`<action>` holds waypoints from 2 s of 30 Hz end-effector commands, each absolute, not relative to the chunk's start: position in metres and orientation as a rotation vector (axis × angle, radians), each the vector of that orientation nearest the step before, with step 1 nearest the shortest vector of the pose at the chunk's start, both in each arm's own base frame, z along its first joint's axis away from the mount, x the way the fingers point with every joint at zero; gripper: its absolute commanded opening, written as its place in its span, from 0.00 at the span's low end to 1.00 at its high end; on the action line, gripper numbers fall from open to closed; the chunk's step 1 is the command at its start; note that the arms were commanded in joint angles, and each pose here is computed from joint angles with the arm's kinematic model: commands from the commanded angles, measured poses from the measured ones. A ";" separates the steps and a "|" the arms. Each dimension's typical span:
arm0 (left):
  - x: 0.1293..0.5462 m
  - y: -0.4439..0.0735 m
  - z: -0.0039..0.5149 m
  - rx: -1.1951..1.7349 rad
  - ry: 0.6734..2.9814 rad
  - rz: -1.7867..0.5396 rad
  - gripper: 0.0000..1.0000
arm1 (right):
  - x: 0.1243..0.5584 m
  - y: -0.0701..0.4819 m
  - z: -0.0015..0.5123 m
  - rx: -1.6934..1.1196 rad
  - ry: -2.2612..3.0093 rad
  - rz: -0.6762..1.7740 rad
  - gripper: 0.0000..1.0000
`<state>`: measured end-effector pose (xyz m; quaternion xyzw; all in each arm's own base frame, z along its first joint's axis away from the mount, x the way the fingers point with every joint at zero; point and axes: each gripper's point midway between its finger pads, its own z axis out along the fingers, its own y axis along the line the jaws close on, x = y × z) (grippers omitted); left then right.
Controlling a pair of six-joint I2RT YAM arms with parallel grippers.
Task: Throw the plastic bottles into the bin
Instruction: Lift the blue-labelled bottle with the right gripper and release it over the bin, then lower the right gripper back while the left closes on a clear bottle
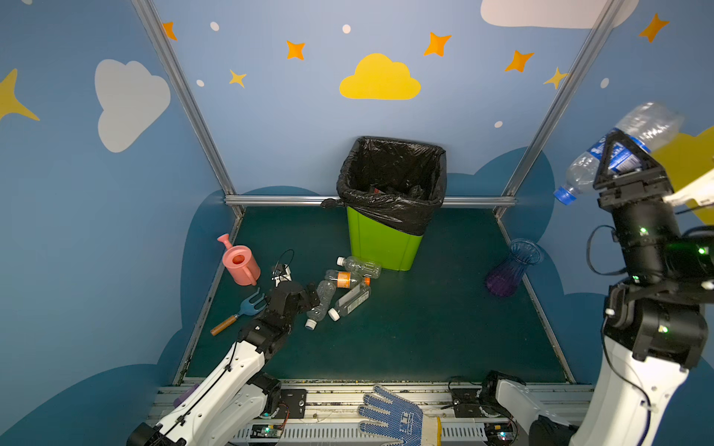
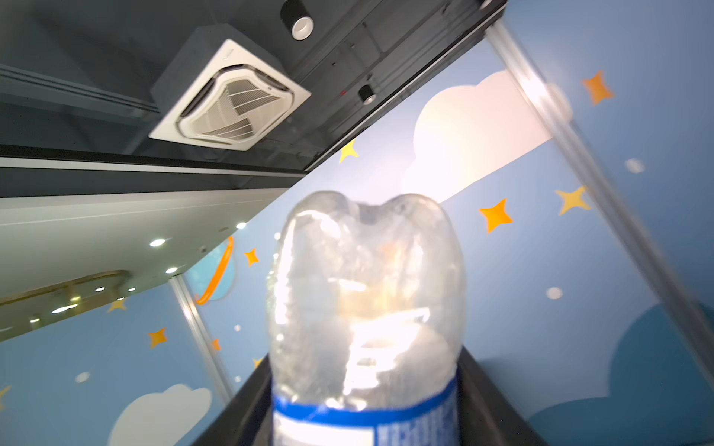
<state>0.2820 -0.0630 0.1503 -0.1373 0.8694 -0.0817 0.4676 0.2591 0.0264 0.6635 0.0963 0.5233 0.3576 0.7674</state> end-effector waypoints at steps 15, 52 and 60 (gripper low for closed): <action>0.275 -0.077 0.157 -0.294 2.177 -0.295 1.00 | 0.409 0.143 0.622 0.008 1.451 0.822 0.98; 0.285 -0.227 0.065 0.665 2.741 -0.042 0.81 | 0.322 0.035 0.149 0.777 2.163 0.844 0.98; 0.282 -0.236 0.050 0.764 2.782 0.041 0.76 | 0.314 0.025 0.132 0.854 2.183 0.815 0.98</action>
